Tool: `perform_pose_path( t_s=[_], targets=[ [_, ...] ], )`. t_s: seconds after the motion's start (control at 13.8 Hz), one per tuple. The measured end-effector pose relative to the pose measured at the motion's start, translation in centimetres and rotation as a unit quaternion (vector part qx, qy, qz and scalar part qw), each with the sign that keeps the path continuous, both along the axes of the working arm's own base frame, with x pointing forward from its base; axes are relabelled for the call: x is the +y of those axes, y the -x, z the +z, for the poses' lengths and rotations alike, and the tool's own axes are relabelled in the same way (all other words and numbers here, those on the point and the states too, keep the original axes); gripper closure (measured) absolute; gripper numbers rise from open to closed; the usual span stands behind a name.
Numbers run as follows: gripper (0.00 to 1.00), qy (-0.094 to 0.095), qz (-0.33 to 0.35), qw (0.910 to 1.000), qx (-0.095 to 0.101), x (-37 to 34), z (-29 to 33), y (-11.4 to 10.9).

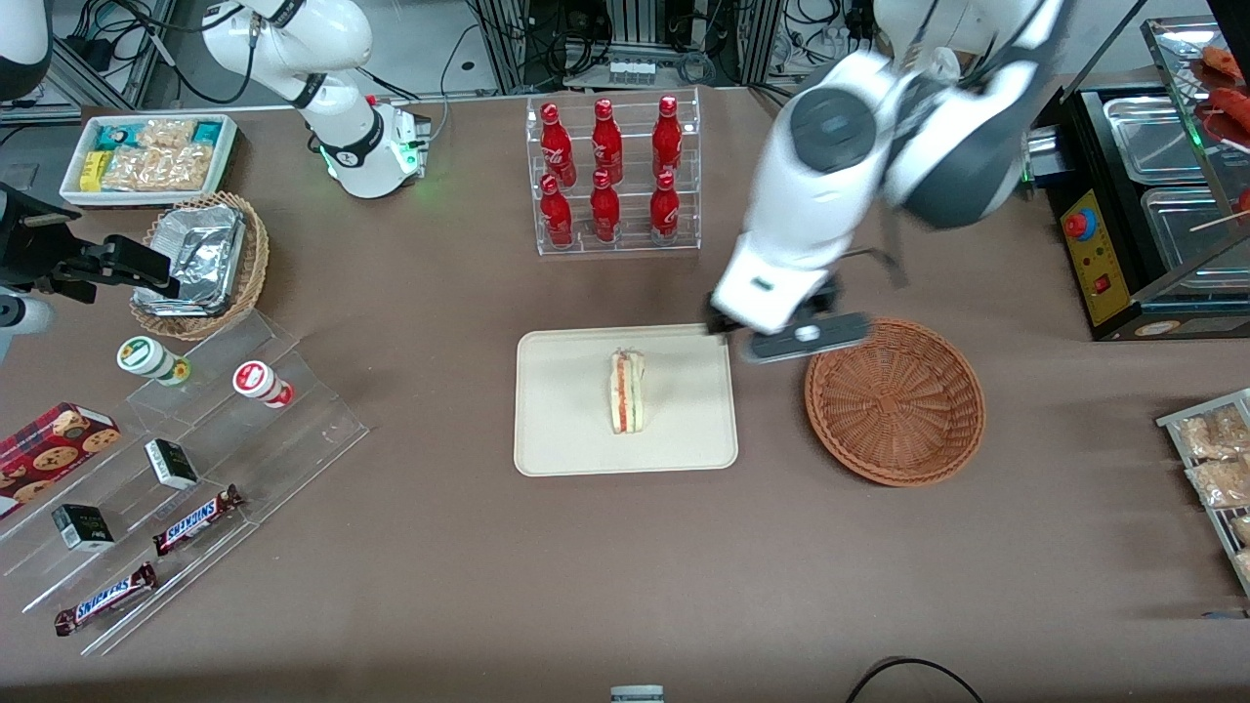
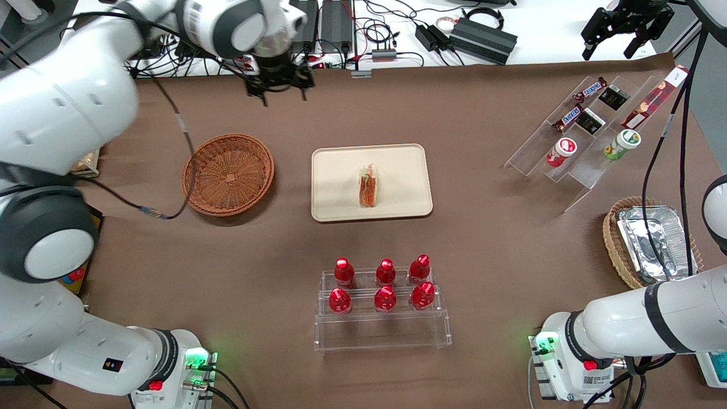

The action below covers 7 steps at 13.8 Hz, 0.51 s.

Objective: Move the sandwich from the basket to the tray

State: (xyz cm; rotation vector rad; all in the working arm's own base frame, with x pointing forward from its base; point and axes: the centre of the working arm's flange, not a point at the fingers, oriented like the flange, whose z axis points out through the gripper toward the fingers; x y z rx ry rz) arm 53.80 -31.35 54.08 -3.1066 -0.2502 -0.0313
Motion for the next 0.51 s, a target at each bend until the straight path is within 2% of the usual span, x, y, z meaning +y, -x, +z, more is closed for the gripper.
perform_pose_path(
  t_s=[0.22, 0.51],
  targets=[
    [0.0, -0.01, -0.026, 0.9995, 0.012, 7.6, 3.8, 0.6],
    [0.0, -0.005, -0.064, 0.9975, 0.029, 14.6, 7.2, 1.4]
  ],
)
